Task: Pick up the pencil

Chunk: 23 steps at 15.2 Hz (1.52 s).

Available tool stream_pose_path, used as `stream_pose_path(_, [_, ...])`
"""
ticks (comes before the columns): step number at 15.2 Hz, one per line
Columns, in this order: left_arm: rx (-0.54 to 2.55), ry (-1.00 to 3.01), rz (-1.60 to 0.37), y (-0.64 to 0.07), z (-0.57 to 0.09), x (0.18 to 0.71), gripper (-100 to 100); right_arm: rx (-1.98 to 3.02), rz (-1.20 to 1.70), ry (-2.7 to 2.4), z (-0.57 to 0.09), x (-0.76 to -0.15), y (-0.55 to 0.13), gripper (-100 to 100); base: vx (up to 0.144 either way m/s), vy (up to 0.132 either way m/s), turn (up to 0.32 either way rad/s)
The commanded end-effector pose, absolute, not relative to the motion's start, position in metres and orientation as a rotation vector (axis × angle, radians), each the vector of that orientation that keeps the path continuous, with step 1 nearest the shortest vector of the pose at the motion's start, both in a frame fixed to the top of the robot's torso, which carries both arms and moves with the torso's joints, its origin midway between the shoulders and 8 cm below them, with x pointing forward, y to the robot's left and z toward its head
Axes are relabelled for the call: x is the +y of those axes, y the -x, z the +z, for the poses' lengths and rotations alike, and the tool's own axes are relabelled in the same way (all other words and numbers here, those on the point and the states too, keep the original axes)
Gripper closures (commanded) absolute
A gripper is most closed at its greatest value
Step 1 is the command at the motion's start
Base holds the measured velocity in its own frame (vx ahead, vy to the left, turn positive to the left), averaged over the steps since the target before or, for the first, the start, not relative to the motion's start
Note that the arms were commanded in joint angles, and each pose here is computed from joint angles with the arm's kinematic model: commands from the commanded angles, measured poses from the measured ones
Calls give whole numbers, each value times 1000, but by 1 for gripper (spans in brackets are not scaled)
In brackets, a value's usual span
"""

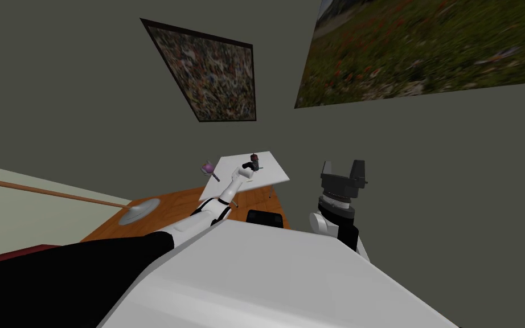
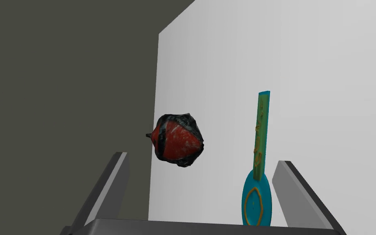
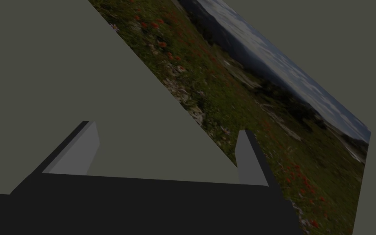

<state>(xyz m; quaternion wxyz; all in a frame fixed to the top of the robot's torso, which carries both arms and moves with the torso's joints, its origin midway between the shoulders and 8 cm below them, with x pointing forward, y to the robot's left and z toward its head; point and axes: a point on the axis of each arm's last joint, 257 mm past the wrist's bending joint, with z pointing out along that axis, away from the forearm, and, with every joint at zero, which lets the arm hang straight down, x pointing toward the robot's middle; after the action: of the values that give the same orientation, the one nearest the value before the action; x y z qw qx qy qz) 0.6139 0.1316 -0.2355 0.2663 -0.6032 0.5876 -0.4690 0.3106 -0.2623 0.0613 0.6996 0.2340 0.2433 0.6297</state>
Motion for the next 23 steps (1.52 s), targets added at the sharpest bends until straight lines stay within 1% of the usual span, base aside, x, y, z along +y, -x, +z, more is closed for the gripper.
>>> stream_pose_path(1, [1627,1691,-1214,-614,-252,130,-100,542,1403,-521,61,-262,-311,0,32,-14,-16])
stream_pose_path(5, [1683,1784,-1122,-610,-280,132,-100,542,1403,-521,61,-262,-311,0,20,-9,-11])
stream_pose_path(7, [1690,1792,-1109,-608,-282,132,-100,542,1403,-521,61,-262,-311,0,12,-6,-4])
stream_pose_path(11, [1753,1902,-1003,-604,-301,129,-100,542,1403,-521,61,-262,-311,0,20,-11,-16])
stream_pose_path(16, [1799,2027,-831,-586,-340,145,-100,542,1403,-521,61,-262,-311,0,21,-13,-15])
stream_pose_path(17, [1799,2027,-831,-586,-340,145,-100,542,1403,-521,61,-262,-311,0,10,-5,2])
stream_pose_path(22, [1832,2164,-634,-565,-366,161,-100,542,1403,-521,61,-262,-311,0,17,-10,-19])
stream_pose_path(23, [1831,2172,-622,-563,-369,164,-100,542,1403,-521,61,-262,-311,0,18,-8,-13])
